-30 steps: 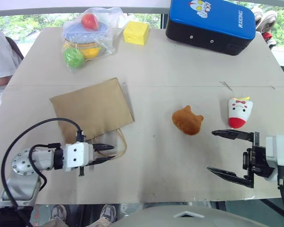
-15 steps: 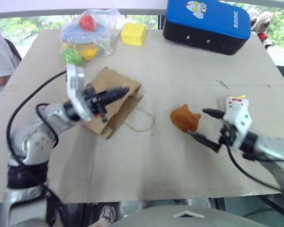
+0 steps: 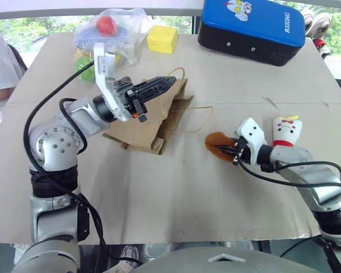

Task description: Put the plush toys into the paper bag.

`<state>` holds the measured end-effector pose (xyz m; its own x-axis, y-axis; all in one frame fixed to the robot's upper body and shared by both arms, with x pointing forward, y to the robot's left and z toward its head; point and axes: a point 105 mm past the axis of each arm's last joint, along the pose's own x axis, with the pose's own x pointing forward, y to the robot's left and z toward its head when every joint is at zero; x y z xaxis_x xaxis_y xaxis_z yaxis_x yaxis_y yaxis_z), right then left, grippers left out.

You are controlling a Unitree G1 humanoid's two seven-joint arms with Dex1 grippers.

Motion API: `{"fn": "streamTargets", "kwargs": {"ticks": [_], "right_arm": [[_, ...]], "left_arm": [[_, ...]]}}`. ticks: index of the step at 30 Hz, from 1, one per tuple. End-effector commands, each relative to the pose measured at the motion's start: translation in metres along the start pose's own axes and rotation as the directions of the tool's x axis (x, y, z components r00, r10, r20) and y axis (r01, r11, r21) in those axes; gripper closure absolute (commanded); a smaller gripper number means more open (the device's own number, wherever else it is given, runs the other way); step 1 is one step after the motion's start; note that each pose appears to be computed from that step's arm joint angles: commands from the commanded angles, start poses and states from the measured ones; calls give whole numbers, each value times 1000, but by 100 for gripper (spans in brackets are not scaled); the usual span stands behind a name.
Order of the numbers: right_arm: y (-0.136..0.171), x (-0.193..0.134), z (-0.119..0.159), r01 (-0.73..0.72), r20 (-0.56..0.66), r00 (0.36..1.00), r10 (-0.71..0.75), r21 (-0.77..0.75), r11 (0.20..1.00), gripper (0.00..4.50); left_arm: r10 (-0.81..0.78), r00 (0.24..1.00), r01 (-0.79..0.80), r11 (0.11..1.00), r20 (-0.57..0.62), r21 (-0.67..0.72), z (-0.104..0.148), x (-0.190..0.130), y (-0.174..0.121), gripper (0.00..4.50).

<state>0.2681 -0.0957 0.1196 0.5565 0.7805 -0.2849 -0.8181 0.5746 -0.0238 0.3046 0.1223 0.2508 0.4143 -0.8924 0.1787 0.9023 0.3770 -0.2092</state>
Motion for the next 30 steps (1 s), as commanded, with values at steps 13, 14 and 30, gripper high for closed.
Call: {"fn": "streamTargets", "kwargs": {"ticks": [13, 14, 30], "right_arm": [[-8, -15, 63, 5, 183, 983, 5, -53, 999, 447], [-12, -27, 47, 25, 110, 994, -17, -69, 997, 447], [-1, 6, 103, 30, 321, 947, 3, -98, 995, 447]], "left_arm": [[-116, 993, 116, 993, -15, -4, 8, 10, -18, 450], [-106, 994, 106, 994, -11, -5, 8, 9, -17, 450], [-92, 994, 92, 996, 51, -11, 10, 14, -18, 450]]}}
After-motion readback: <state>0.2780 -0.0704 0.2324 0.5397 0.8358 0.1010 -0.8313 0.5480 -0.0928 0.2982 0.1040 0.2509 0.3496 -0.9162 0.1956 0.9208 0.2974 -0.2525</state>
